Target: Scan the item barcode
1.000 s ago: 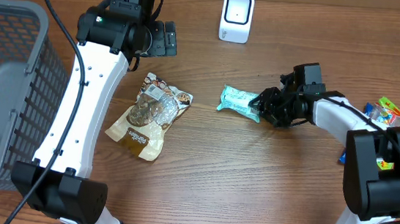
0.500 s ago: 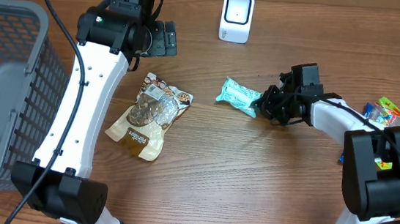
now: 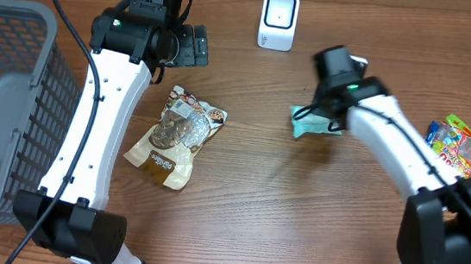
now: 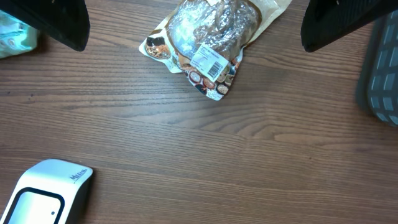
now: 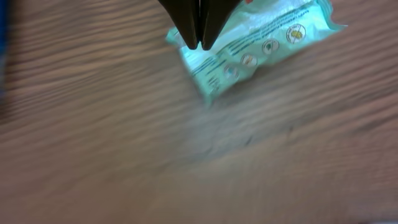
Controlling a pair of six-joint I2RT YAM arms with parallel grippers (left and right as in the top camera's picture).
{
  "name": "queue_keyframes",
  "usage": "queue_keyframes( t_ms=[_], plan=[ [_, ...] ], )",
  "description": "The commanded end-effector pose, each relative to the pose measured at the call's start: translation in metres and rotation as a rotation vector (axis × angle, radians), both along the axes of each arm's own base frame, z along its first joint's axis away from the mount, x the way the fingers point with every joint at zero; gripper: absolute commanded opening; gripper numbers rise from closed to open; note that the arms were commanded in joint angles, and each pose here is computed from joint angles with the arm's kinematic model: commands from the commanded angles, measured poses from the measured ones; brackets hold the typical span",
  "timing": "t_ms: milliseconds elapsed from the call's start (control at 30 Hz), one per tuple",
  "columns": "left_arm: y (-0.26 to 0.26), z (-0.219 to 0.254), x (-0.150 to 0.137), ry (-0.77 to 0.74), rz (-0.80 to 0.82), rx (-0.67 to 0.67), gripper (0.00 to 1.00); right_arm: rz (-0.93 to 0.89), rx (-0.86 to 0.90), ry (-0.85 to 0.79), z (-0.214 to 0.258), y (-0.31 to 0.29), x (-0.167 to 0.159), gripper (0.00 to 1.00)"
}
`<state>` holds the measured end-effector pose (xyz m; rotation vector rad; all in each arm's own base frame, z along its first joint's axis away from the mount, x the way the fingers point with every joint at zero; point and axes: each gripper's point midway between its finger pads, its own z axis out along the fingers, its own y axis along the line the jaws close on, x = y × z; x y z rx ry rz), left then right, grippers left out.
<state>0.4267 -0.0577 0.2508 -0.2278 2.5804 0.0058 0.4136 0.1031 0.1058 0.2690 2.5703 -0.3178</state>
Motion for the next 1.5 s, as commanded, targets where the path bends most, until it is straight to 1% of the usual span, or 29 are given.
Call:
queue_keyframes(
  t_ms=[0,133,167,200,233,267,300,333,367,400,433,467,500,600,633,700,800,867,933,967,1100,1267,1300,1333,1367,1400,1467],
  plan=[
    [0.003,0.012,0.0,-0.031,-0.012,0.011,1.0,-0.021,-0.437,-0.166,0.05,-0.022,0.004,0.04],
    [0.003,0.012,0.0,-0.031,-0.012,0.011,1.0,0.015,-0.589,-0.191,0.05,-0.007,0.0,0.04],
    [0.003,0.012,0.0,-0.031,-0.012,0.011,1.0,0.026,-0.584,-0.187,0.046,-0.002,-0.001,0.04],
    [0.003,0.012,0.0,-0.031,-0.012,0.011,1.0,0.046,-0.548,-0.17,0.038,0.004,-0.001,0.07],
    [0.003,0.012,0.0,-0.031,-0.012,0.011,1.0,0.071,-0.476,-0.135,0.026,0.012,-0.003,0.1],
    [0.003,0.012,0.0,-0.031,-0.012,0.011,1.0,0.07,-0.389,-0.109,0.015,0.019,-0.005,0.16],
    [0.003,0.012,0.0,-0.031,-0.012,0.011,1.0,0.03,-0.303,-0.092,0.006,0.02,-0.008,0.38],
    [0.003,0.012,0.0,-0.031,-0.012,0.011,1.0,-0.02,-0.221,-0.073,-0.002,0.019,-0.01,0.66],
    [0.003,0.012,0.0,-0.03,-0.012,0.011,1.0,-0.065,-0.137,-0.039,-0.011,0.016,-0.012,0.78],
    [0.003,0.012,0.0,-0.031,-0.012,0.011,1.0,-0.093,-0.057,0.007,-0.02,0.015,-0.015,0.83],
    [0.003,0.012,0.0,-0.031,-0.012,0.011,1.0,-0.104,0.029,0.061,-0.029,0.015,-0.017,0.9],
    [0.003,0.012,0.0,-0.031,-0.012,0.011,1.0,-0.114,0.156,0.138,-0.039,0.018,-0.021,0.98],
    [0.003,0.012,0.0,-0.031,-0.012,0.011,1.0,-0.123,0.247,0.189,-0.044,0.02,-0.023,1.0],
    [0.003,0.012,0.0,-0.031,-0.012,0.011,0.99,-0.15,0.545,0.326,-0.048,0.028,-0.031,1.0],
    [0.003,0.012,0.0,-0.031,-0.012,0.011,1.0,-0.165,0.619,0.354,-0.048,0.029,-0.033,1.0],
    [0.003,0.012,0.0,-0.03,-0.012,0.011,1.0,-0.224,0.681,0.382,-0.052,0.02,-0.037,0.98],
    [0.003,0.012,0.0,-0.03,-0.012,0.011,1.0,-0.317,0.688,0.402,-0.067,0.006,-0.046,0.88],
    [0.003,0.012,0.0,-0.031,-0.012,0.011,1.0,-0.36,0.7,0.411,-0.077,0.004,-0.052,0.84],
    [0.003,0.012,0.0,-0.031,-0.012,0.011,1.0,-0.409,0.716,0.41,-0.087,0.004,-0.056,0.77],
    [0.003,0.012,0.0,-0.031,-0.012,0.011,0.99,-0.424,0.723,0.403,-0.091,0.004,-0.057,0.73],
    [0.003,0.012,0.0,-0.031,-0.012,0.011,1.0,-0.467,0.75,0.339,-0.104,0.003,-0.049,0.63],
    [0.003,0.012,0.0,-0.031,-0.012,0.011,1.0,-0.457,0.725,0.214,-0.111,-0.006,-0.03,0.51],
    [0.003,0.012,0.0,-0.031,-0.012,0.011,1.0,-0.443,0.713,0.193,-0.111,-0.009,-0.026,0.42],
    [0.003,0.012,0.0,-0.03,-0.012,0.011,1.0,-0.418,0.7,0.175,-0.11,-0.01,-0.022,0.36],
    [0.003,0.012,0.0,-0.031,-0.012,0.011,1.0,-0.364,0.692,0.153,-0.107,-0.009,-0.016,0.25],
    [0.003,0.012,0.0,-0.031,-0.012,0.011,1.0,-0.32,0.686,0.138,-0.105,-0.008,-0.011,0.22],
    [0.003,0.012,0.0,-0.031,-0.012,0.011,1.0,-0.236,0.668,0.112,-0.101,-0.006,-0.003,0.2]
  ],
)
